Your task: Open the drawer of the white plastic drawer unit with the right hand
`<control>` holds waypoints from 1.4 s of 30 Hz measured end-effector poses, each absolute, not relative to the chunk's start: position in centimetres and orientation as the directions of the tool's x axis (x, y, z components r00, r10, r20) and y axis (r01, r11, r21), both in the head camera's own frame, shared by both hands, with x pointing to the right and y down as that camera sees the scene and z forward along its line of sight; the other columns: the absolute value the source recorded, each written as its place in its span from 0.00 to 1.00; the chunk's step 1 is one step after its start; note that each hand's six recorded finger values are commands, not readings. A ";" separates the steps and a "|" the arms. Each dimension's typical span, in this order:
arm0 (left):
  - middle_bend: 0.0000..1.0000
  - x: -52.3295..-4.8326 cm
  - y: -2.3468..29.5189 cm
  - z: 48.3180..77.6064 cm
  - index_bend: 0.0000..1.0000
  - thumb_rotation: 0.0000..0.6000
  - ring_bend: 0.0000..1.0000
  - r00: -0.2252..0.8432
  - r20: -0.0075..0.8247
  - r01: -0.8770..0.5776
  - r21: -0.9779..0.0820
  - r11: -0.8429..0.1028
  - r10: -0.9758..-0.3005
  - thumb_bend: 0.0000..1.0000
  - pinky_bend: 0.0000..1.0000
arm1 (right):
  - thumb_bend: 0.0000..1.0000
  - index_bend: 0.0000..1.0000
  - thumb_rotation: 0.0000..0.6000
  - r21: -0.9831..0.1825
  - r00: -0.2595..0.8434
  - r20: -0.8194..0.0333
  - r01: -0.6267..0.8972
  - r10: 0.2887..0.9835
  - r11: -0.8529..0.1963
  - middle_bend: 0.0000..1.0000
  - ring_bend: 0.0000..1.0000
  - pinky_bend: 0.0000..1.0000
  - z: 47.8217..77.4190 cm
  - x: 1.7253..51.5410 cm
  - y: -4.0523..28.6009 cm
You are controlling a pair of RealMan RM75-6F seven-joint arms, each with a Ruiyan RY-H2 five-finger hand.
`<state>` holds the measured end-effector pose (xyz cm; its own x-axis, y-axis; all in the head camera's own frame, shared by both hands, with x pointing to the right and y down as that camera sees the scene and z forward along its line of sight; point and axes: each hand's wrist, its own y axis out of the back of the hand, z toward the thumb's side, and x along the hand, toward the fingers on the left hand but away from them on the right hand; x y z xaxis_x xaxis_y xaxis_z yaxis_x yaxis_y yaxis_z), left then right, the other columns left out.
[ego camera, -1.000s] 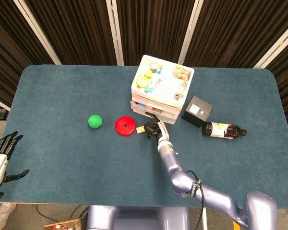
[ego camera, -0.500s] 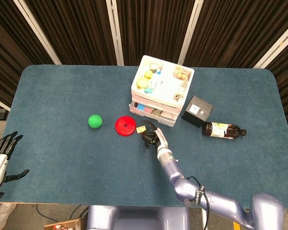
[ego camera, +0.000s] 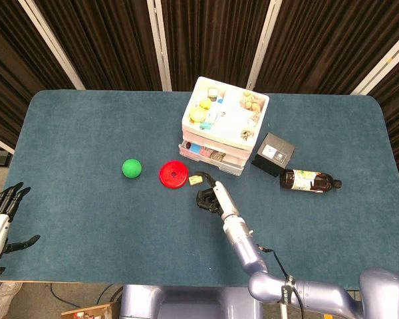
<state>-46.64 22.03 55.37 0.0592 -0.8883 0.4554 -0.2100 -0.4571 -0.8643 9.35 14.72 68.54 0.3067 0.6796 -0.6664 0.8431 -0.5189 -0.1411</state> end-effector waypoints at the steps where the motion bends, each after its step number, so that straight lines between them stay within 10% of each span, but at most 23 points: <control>1: 0.00 -46.6 22.0 55.4 0.07 1.00 0.00 0.060 0.455 -0.209 -0.864 -0.457 -0.888 0.06 0.08 | 0.71 0.16 1.00 -0.182 0.298 -0.661 0.827 0.689 -0.532 0.83 0.81 0.82 68.4 9.7 14.6; 15: 0.00 -46.5 22.1 55.7 0.07 1.00 0.00 0.055 0.466 -0.209 -0.860 -0.466 -0.883 0.06 0.08 | 0.71 0.15 1.00 -0.592 0.124 -0.612 0.582 0.781 -0.557 0.83 0.81 0.82 68.0 14.7 10.7; 32: 0.00 -46.6 22.1 55.8 0.08 1.00 0.00 0.048 0.475 -0.220 -0.853 -0.473 -0.879 0.06 0.08 | 0.71 0.49 1.00 -0.606 0.085 -0.636 0.560 0.767 -0.565 0.86 0.84 0.82 69.3 15.2 10.5; 42: 0.00 -46.5 22.1 55.7 0.08 1.00 0.00 0.048 0.475 -0.222 -0.853 -0.473 -0.879 0.07 0.08 | 0.72 0.50 1.00 -0.596 0.112 -0.625 0.571 0.772 -0.565 0.86 0.84 0.82 68.3 14.6 11.1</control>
